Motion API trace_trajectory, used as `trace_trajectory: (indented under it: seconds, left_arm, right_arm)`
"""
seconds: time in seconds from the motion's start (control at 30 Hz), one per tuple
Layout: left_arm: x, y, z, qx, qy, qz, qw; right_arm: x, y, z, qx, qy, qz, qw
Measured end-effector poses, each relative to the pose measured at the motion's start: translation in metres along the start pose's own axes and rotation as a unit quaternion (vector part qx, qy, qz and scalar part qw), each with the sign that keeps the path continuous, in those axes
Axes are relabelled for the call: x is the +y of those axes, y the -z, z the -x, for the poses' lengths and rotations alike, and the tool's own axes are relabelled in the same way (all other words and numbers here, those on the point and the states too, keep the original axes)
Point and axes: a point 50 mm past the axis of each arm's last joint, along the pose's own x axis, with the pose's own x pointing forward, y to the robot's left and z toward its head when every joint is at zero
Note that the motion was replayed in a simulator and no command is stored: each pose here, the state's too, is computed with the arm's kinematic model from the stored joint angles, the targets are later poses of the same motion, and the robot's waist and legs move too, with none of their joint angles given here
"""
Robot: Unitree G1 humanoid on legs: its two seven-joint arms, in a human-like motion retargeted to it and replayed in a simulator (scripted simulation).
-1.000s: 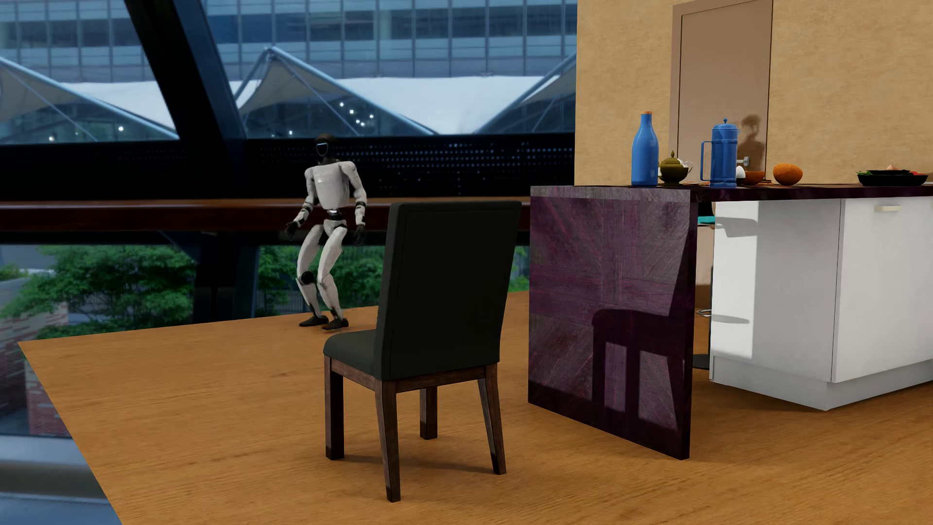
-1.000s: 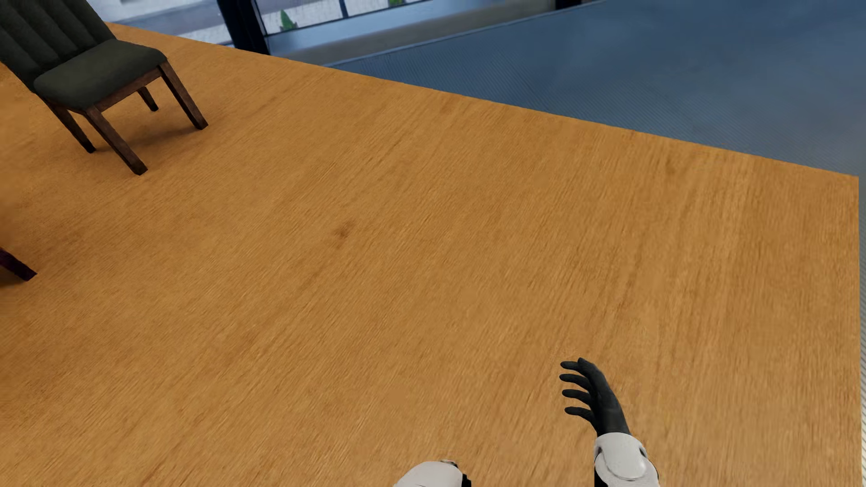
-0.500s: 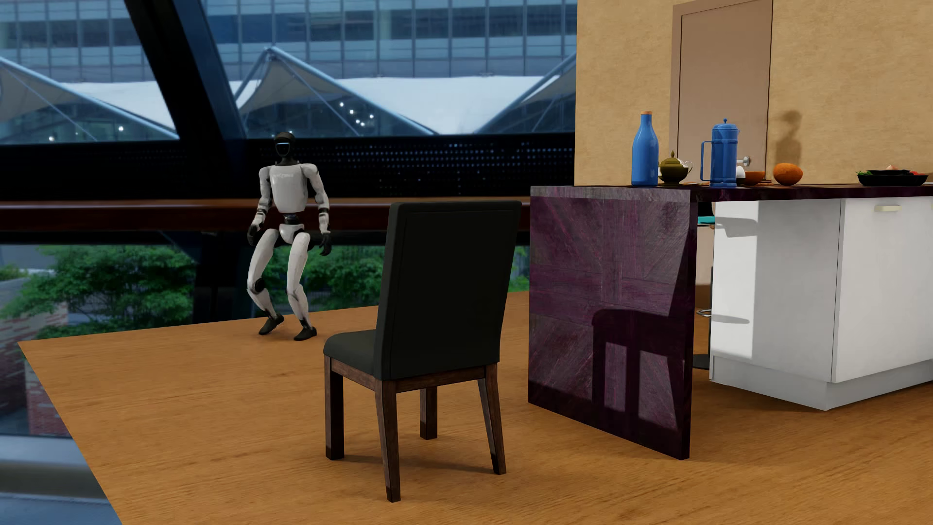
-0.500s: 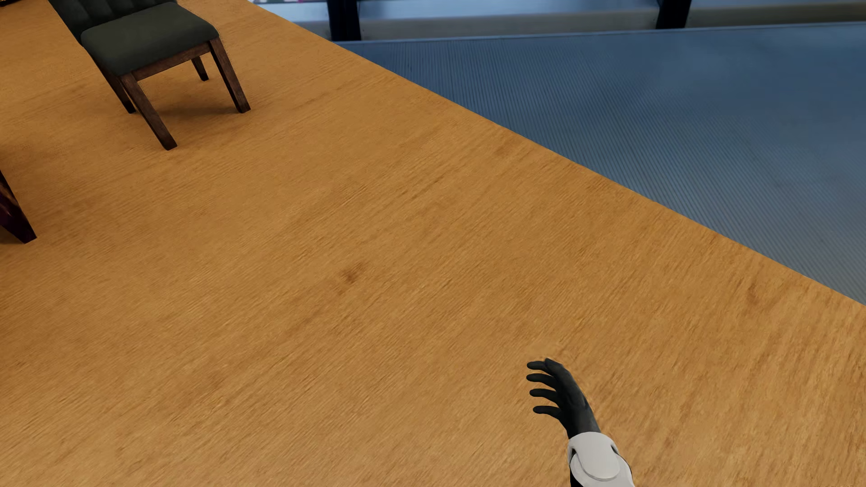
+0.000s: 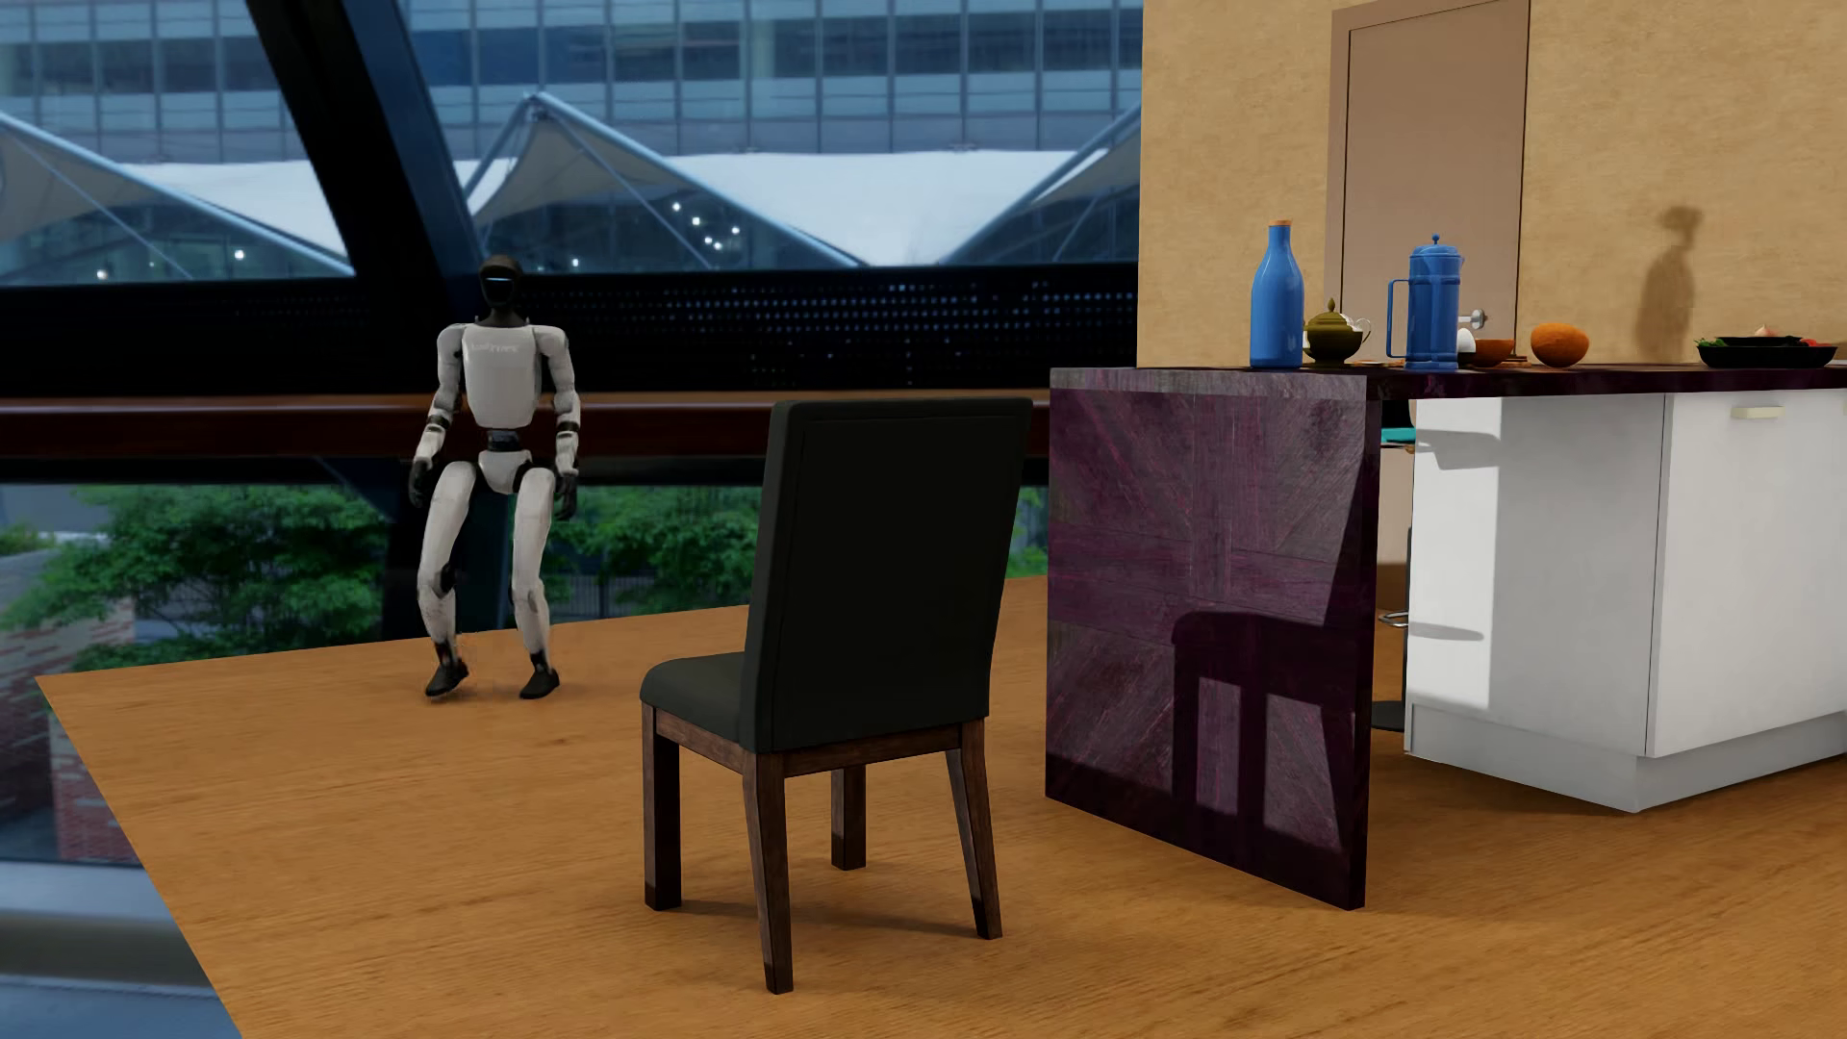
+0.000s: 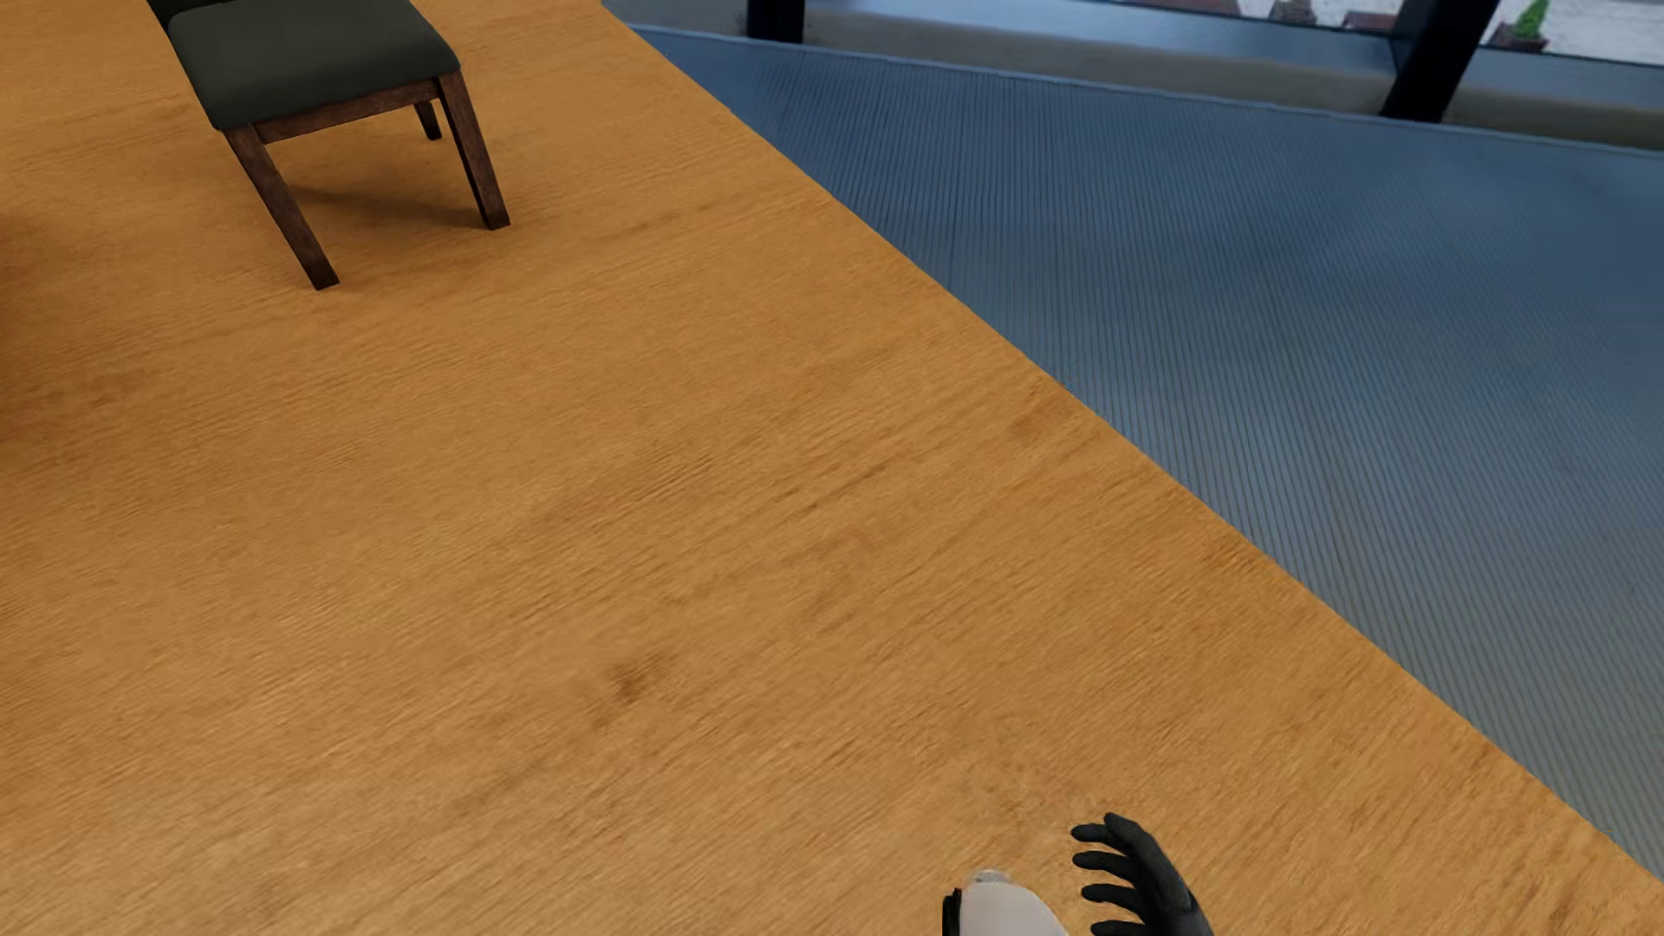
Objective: Walk towards the dark chair
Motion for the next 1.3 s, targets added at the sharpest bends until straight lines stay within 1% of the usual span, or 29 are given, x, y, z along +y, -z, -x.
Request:
trace_trajectory:
  seconds: [0.03,0.07,0.1,0.13,0.2,0.27,0.3,0.33,0.37,0.43,0.47,0.5,0.57,0.63,0.67,0.7,0.73,0.77,0.8,0.87,0.9,0.93,1.0,1.07,1.1,1.13,1.17,1.23,1.3]
  left_arm:
    - [-0.011,-0.023,-0.001,-0.039,0.008,0.011,0.999]
    - [-0.019,-0.053,-0.005,-0.085,0.033,-0.018,0.996]
    - [-0.025,-0.071,-0.007,-0.111,0.059,0.0,0.992]
    - [-0.024,-0.065,-0.01,-0.103,0.082,0.002,0.991]
    - [-0.007,-0.026,-0.003,-0.061,0.092,0.039,0.993]
    - [0.013,0.011,0.007,-0.008,0.058,0.035,0.998]
    - [0.013,0.034,0.008,0.043,0.045,-0.003,0.998]
    - [0.011,0.041,0.007,0.064,0.024,-0.018,0.998]
    - [0.006,0.032,0.005,0.054,0.001,0.0,0.999]
    - [-0.003,-0.02,-0.003,-0.028,-0.018,0.031,0.999]
    - [-0.011,-0.052,-0.006,-0.079,-0.006,0.026,0.997]
    - [-0.017,-0.063,-0.008,-0.095,0.013,0.023,0.995]
    - [-0.008,-0.035,-0.007,-0.066,0.05,0.02,0.996]
    - [0.017,-0.004,0.004,-0.029,0.039,0.018,0.999]
    - [0.024,0.012,0.008,-0.004,0.021,0.02,1.0]
    - [0.018,0.035,0.009,0.046,0.023,-0.007,0.999]
    - [0.012,0.039,0.006,0.063,0.023,-0.026,0.997]
    - [0.007,0.023,0.001,0.043,0.015,-0.008,0.999]
    - [-0.001,0.0,-0.001,0.001,0.009,0.032,0.999]
    - [-0.011,-0.056,-0.006,-0.098,0.02,0.049,0.994]
    - [-0.023,-0.078,-0.007,-0.131,0.049,0.047,0.989]
    - [-0.024,-0.074,-0.009,-0.126,0.068,0.05,0.988]
    - [-0.002,-0.034,-0.004,-0.078,0.079,0.048,0.993]
    - [0.008,-0.003,0.006,-0.029,0.056,0.033,0.997]
    - [-0.004,0.031,0.008,0.041,0.062,-0.003,0.997]
    - [-0.022,0.042,0.008,0.076,0.081,-0.049,0.993]
    - [-0.015,0.032,0.006,0.067,0.069,-0.093,0.991]
    - [-0.006,-0.02,-0.002,-0.005,0.024,-0.077,0.997]
    - [-0.007,-0.04,-0.003,-0.053,0.025,-0.078,0.995]
  right_arm:
    - [-0.01,0.023,0.01,0.044,-0.005,0.027,0.999]
    - [-0.022,0.044,0.017,0.09,-0.002,0.042,0.995]
    - [-0.04,0.042,0.015,0.092,0.017,0.064,0.994]
    - [-0.053,0.026,0.008,0.065,0.051,0.056,0.995]
    - [-0.039,-0.022,-0.008,-0.026,0.084,0.012,0.996]
    - [-0.008,-0.077,-0.02,-0.116,0.065,-0.025,0.991]
    - [0.005,-0.078,-0.023,-0.121,0.049,-0.032,0.991]
    - [0.009,-0.058,-0.019,-0.1,0.04,-0.029,0.994]
    - [-0.001,-0.034,-0.012,-0.066,0.04,-0.007,0.997]
    - [-0.024,0.015,0.008,0.027,0.047,0.018,0.998]
    - [-0.031,0.035,0.017,0.065,0.049,0.024,0.996]
    - [-0.044,0.046,0.02,0.09,0.059,0.037,0.994]
    - [-0.066,0.006,0.0,0.036,0.11,0.025,0.993]
    - [-0.035,-0.05,-0.016,-0.069,0.095,-0.012,0.993]
    - [-0.013,-0.083,-0.023,-0.124,0.068,-0.025,0.99]
    - [0.008,-0.1,-0.027,-0.154,0.031,-0.017,0.987]
    - [0.019,-0.083,-0.023,-0.145,0.005,-0.009,0.989]
    - [0.012,-0.044,-0.015,-0.095,-0.002,0.005,0.995]
    - [-0.006,-0.016,-0.005,-0.044,0.0,0.03,0.999]
    - [-0.03,0.04,0.02,0.071,0.014,0.039,0.997]
    - [-0.039,0.054,0.025,0.104,0.024,0.05,0.993]
    - [-0.047,0.042,0.018,0.093,0.05,0.044,0.993]
    - [-0.059,-0.015,-0.006,0.003,0.113,0.013,0.994]
    - [-0.019,-0.075,-0.022,-0.097,0.092,-0.034,0.99]
    - [0.005,-0.083,-0.029,-0.109,0.06,-0.043,0.991]
    - [0.018,-0.08,-0.029,-0.11,0.031,-0.037,0.993]
    - [0.006,-0.068,-0.026,-0.099,0.021,-0.012,0.995]
    - [-0.03,-0.015,-0.014,-0.006,0.04,0.024,0.999]
    - [-0.043,0.004,0.0,0.044,0.051,0.06,0.996]
